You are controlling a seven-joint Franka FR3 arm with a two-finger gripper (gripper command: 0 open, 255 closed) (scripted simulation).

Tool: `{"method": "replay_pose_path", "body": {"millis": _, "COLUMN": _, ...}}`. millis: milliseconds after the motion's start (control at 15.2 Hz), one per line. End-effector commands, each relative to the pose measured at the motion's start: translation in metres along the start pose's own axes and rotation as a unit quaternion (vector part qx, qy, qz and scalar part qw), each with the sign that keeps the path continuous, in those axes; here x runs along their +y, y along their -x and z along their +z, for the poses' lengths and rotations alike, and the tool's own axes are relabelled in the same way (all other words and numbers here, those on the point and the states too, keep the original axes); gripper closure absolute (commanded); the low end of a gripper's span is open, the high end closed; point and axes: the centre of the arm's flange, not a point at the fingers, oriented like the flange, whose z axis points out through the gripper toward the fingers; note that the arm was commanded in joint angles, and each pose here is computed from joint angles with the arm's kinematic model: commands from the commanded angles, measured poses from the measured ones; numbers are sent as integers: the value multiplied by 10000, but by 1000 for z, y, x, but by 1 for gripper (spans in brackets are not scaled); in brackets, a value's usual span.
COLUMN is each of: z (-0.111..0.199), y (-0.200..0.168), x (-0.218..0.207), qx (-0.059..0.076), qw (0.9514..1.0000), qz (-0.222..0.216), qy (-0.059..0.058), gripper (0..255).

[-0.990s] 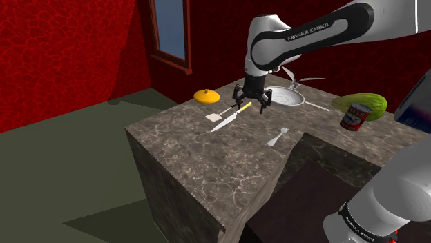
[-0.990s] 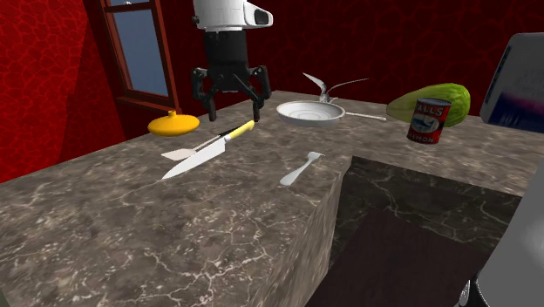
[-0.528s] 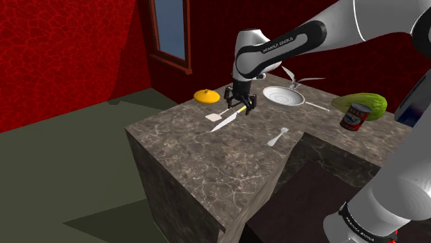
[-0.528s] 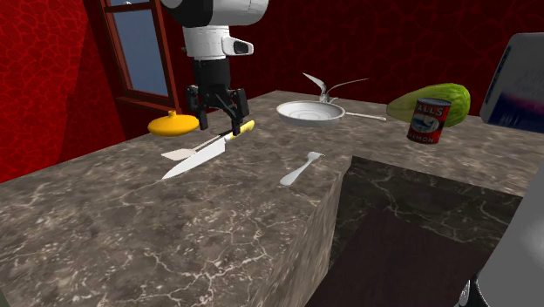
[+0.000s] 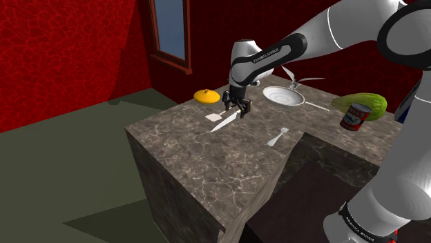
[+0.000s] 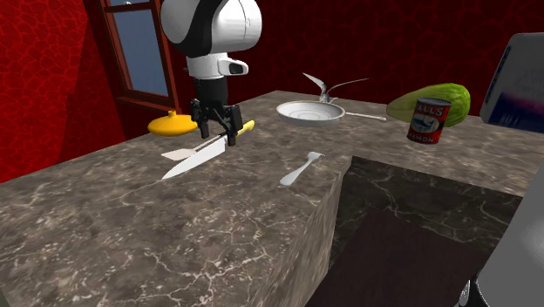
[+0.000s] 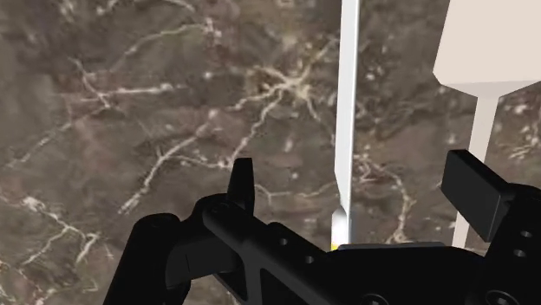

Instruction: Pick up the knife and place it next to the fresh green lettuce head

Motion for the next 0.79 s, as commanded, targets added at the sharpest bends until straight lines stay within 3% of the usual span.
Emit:
{"method": "replay_pose_path", "body": {"millis": 0, "z": 10, "y": 0, "x": 0, "qx": 0, "qw": 10000, "qz": 5, "qy": -3, "gripper": 0}}
{"method": "replay_pose_path", "body": {"millis": 594, "z": 18, "y": 0, "x": 0, "qx": 0, "qw": 10000, "qz": 5, "qy": -3, "gripper": 0}}
{"method": "replay_pose_path", "body": {"millis": 660, "z": 18, "y": 0, "x": 0, "qx": 0, "qw": 10000, "qz": 5, "qy": -3, "gripper": 255}}
{"method": "replay_pose_path", "body": {"millis": 726, "z": 18, "y": 0, "x": 0, "qx": 0, "qw": 10000, "qz": 5, "qy": -3, "gripper": 255}}
